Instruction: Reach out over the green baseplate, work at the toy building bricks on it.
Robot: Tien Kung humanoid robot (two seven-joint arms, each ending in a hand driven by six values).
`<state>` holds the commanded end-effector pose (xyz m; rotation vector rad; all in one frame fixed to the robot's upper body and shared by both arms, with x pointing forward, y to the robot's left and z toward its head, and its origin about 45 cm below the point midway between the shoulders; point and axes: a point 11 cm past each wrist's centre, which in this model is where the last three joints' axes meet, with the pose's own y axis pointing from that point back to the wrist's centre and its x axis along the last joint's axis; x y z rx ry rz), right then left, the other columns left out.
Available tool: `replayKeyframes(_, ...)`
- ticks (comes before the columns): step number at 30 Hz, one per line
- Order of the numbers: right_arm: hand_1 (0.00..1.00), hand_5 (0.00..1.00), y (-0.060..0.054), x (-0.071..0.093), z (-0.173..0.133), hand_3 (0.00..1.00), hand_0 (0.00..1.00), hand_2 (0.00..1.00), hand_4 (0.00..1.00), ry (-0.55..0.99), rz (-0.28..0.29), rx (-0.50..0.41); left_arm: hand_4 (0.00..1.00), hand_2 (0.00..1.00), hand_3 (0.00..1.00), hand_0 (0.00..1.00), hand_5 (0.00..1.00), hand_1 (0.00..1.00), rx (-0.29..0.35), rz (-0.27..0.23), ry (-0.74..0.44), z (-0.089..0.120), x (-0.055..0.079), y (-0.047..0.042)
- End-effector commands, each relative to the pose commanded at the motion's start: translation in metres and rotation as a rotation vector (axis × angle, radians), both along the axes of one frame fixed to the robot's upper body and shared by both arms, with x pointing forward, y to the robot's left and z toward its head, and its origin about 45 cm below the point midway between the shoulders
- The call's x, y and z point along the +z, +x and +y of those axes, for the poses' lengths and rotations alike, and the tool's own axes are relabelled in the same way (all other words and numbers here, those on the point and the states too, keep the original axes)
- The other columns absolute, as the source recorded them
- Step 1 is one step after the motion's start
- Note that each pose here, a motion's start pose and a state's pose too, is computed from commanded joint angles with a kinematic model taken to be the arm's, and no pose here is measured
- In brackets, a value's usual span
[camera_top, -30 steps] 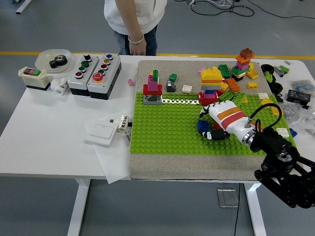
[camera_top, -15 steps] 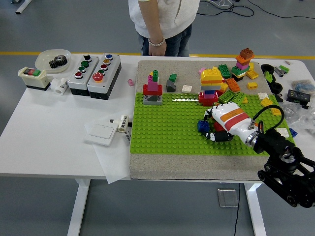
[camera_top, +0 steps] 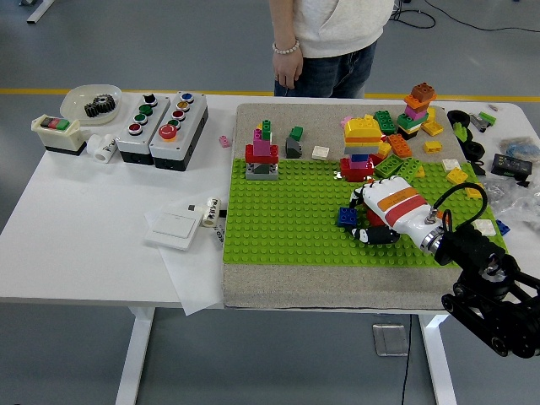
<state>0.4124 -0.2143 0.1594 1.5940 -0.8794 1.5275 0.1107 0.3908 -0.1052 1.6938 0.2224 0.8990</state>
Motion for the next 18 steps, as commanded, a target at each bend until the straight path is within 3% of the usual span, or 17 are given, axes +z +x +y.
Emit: replayKeyframes(18,0.443,0.484,-0.0067,0.0058,0.0001,0.513,0.263,0.534,0.727,0.023,-0.021,0.026,0.674,0.725,0.62,0.688,0.693,0.658,-0.001,0.004,0.001,0.0002,-0.0005,-0.0021)
